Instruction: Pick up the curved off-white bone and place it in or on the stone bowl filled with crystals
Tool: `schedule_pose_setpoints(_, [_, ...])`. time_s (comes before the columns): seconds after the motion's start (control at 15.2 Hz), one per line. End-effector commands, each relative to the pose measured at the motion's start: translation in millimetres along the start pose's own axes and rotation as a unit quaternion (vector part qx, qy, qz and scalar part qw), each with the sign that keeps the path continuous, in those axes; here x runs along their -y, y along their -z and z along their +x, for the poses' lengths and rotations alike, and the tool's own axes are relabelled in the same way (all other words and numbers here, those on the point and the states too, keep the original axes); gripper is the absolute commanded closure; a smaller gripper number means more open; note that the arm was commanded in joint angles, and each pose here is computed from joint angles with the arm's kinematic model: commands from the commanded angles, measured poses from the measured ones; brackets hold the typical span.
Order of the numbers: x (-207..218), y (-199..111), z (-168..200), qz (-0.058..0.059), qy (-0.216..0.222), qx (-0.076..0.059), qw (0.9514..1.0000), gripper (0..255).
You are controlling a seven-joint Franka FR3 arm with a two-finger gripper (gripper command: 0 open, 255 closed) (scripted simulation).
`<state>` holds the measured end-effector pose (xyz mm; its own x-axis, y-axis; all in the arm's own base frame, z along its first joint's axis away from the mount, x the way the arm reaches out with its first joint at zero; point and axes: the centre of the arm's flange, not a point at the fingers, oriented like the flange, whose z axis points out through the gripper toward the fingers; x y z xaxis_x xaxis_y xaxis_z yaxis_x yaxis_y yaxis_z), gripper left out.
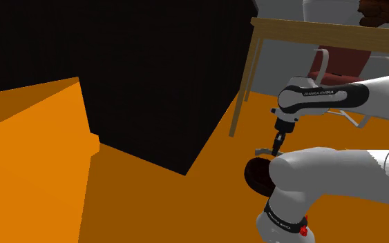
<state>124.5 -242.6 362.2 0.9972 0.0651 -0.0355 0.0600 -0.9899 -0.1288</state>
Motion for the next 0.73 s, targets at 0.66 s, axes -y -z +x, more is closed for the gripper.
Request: schedule_pose_setpoints(0.66, [-8.5,-60.6,-5.0,0.000,0.001,0.001,1.0000,255])
